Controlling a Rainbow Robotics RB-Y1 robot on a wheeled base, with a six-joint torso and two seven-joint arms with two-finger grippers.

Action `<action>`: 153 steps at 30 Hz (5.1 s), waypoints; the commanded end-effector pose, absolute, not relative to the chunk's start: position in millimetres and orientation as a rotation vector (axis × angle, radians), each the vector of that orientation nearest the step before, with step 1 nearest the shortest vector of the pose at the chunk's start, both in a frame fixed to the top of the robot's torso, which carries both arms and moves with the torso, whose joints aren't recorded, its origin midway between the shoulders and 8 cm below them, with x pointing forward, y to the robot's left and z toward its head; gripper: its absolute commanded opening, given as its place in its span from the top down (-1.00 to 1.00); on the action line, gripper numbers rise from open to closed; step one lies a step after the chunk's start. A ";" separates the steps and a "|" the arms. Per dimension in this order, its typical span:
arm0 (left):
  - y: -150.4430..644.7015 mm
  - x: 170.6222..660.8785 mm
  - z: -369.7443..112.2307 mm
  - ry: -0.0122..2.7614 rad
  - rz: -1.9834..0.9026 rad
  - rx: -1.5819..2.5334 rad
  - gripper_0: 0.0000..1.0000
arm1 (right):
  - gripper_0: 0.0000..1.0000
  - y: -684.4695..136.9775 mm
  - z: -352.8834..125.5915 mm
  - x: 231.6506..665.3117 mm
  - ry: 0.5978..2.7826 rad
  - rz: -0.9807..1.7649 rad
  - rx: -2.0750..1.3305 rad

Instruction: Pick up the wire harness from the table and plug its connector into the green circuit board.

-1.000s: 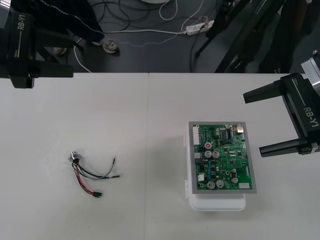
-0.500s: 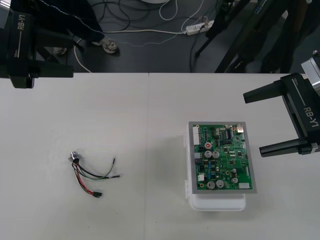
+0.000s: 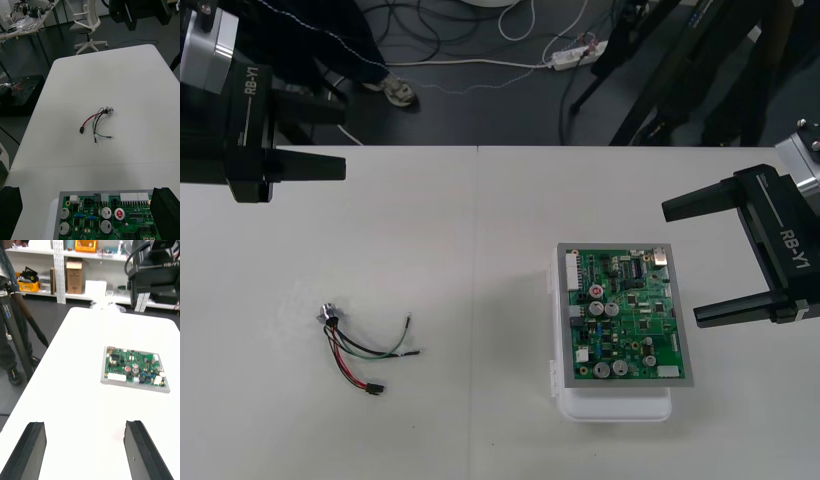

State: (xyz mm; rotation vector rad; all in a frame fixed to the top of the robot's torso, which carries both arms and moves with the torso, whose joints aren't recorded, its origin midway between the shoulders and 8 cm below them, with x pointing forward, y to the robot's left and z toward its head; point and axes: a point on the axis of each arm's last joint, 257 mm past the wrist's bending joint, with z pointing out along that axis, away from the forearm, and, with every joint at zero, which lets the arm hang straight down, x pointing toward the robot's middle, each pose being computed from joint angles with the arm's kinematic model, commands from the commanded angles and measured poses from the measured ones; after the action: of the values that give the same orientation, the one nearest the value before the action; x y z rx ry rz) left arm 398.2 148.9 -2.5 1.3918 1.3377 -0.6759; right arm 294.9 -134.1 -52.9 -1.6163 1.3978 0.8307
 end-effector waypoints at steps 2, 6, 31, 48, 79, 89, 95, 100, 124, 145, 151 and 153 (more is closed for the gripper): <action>161.4 390.1 -21.0 1.337 -0.603 1.518 -0.22 | -1.00 -133.2 -51.1 292.0 1.385 0.849 -1.604; 174.7 388.8 -37.7 1.372 -0.536 1.603 -0.22 | -1.00 -140.7 -40.7 293.9 1.374 0.826 -1.590; 266.3 386.5 -134.0 1.259 -0.014 2.246 -0.22 | -1.00 -212.2 4.6 299.7 1.295 0.912 -1.287; 275.0 425.5 -164.0 0.937 0.258 2.557 -1.00 | -1.00 -214.2 -30.2 292.6 1.249 0.891 -1.265; 282.4 457.1 -288.1 0.822 0.133 2.660 -1.00 | -1.00 -202.3 -44.1 290.3 1.202 0.943 -1.161; 279.4 461.3 -307.3 0.709 0.153 2.679 -1.00 | -1.00 -201.2 -54.7 294.5 1.225 0.911 -1.186; 286.3 463.8 -318.1 0.719 0.171 2.678 -1.00 | -1.00 -199.5 -56.4 293.9 1.216 0.905 -1.199; 290.2 458.9 -329.5 0.746 0.150 2.676 -1.00 | -1.00 -199.2 -54.3 292.9 1.199 0.902 -1.202; 291.9 443.5 -368.2 0.774 0.118 2.688 -1.00 | -1.00 -185.0 -22.1 272.2 1.067 1.024 -1.213; 297.5 433.8 -385.5 0.763 0.113 2.716 -1.00 | -1.00 -181.7 -28.5 271.5 1.079 1.035 -1.220; 298.3 433.1 -386.3 0.755 0.114 2.721 -0.68 | -1.00 -181.9 -31.1 273.3 1.089 1.026 -1.224; 298.9 433.2 -386.5 0.747 0.116 2.726 0.06 | -1.00 -181.4 -32.2 273.1 1.092 1.026 -1.226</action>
State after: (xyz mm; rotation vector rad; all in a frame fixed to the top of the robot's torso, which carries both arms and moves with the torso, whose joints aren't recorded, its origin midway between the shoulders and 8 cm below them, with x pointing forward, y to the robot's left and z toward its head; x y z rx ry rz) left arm 436.5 295.5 -374.4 2.6894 0.8192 0.0892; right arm 277.9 -185.5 -30.7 -1.1635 1.1121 1.0553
